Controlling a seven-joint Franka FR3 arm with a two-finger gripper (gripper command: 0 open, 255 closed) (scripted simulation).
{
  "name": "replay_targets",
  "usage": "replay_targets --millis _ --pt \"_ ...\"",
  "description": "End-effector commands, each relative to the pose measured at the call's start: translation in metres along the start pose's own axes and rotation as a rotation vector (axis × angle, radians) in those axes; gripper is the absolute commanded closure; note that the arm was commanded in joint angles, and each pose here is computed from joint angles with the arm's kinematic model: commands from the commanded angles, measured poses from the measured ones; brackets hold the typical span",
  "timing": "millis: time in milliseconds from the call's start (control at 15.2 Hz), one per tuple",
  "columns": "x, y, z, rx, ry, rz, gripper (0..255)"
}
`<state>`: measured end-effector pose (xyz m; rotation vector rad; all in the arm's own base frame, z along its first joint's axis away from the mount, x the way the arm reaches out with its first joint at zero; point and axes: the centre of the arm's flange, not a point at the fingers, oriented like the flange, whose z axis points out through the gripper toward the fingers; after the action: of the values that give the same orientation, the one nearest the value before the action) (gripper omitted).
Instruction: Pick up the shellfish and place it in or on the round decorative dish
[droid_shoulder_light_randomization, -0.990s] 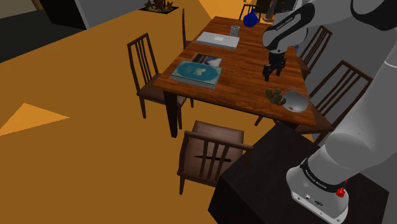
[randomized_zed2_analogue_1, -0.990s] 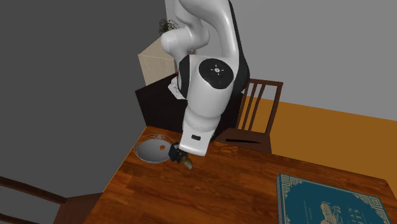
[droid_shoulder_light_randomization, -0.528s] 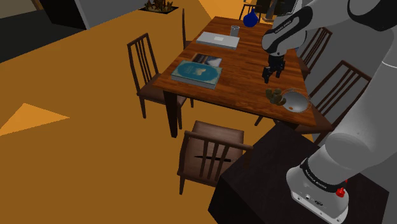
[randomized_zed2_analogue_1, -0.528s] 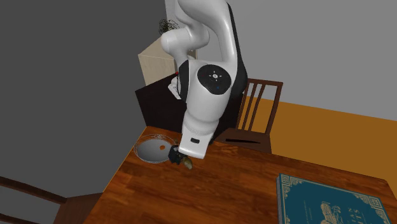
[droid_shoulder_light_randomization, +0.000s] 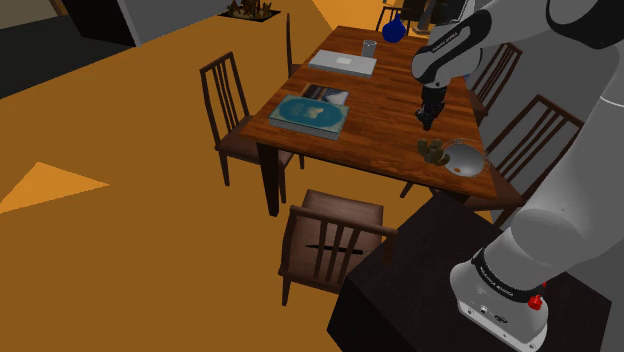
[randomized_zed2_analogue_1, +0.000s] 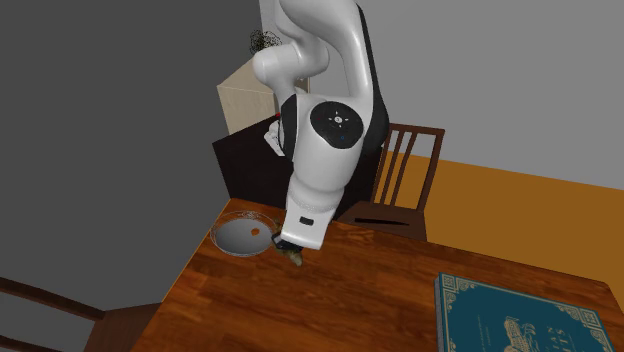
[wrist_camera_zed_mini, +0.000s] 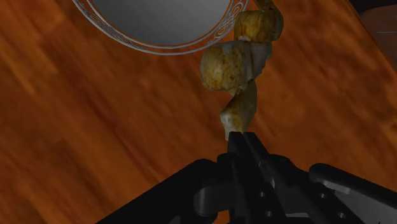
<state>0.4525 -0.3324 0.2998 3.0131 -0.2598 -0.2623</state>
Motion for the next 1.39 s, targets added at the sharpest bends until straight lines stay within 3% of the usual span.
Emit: replay_targets --millis 0,198,264,594,660,1122,1320 --pt "0.000 0.000 0.000 0.000 0.000 0.000 255" --pt "0.000 0.000 0.000 0.000 0.000 0.000 255" --pt "0.000 0.000 0.000 0.000 0.000 0.000 0" --pt "-0.105 0.042 0.046 0.232 0.313 0.155 0" --pt "-0.109 0.043 0.049 0.243 0.328 0.162 0" --pt "-0.096 0.034 0.086 0.243 0.328 0.162 0" --pt "-0.096 0.034 0.086 0.243 0.328 0.162 0"
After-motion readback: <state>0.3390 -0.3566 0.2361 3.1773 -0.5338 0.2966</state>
